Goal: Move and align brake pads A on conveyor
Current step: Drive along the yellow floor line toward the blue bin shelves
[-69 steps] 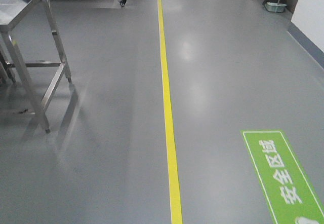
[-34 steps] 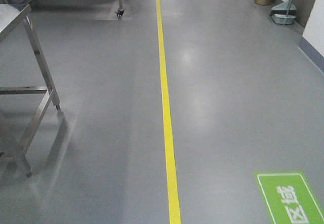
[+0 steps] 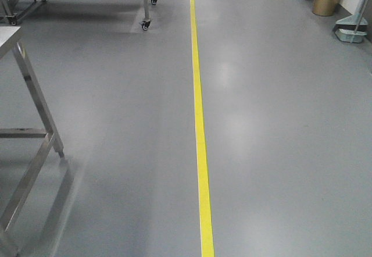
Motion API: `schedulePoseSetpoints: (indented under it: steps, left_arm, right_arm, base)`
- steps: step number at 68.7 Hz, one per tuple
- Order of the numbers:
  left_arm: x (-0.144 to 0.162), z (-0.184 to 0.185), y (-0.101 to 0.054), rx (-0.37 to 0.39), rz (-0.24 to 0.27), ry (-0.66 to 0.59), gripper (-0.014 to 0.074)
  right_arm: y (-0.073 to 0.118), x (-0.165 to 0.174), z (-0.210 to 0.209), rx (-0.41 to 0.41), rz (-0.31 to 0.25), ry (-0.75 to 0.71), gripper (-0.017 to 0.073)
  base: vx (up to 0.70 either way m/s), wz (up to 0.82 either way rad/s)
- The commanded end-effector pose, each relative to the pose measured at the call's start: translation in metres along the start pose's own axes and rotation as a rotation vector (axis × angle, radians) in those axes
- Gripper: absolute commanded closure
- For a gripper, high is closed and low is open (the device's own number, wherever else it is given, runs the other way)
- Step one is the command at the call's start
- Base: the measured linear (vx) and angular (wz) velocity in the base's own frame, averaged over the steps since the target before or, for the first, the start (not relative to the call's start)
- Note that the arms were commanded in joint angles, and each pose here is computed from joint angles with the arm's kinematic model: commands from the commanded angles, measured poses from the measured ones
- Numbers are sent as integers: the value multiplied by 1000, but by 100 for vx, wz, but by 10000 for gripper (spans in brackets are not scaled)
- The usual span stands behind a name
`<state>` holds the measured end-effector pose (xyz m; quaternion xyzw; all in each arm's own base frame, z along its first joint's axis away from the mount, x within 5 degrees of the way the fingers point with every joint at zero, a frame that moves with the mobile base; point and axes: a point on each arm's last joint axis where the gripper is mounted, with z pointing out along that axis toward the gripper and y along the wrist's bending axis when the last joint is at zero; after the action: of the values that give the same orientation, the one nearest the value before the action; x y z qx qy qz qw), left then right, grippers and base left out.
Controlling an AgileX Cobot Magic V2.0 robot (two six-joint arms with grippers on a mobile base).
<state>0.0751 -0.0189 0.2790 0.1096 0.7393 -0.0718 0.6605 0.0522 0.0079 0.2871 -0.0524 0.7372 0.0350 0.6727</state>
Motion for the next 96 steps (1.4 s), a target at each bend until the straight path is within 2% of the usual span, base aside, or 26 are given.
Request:
schedulePoseSetpoints:
  steps: [1,96]
  left_arm:
    - [-15,-1,-1,17,-5,-87,155]
    - [-15,-1,-1,17,-5,-87,155]
  right_arm:
    - [-1,-14,-1,14,-15,-83,127]
    - [-1,-14,-1,14,-15,-83,127]
  base:
    - [63,3]
    - [58,3]
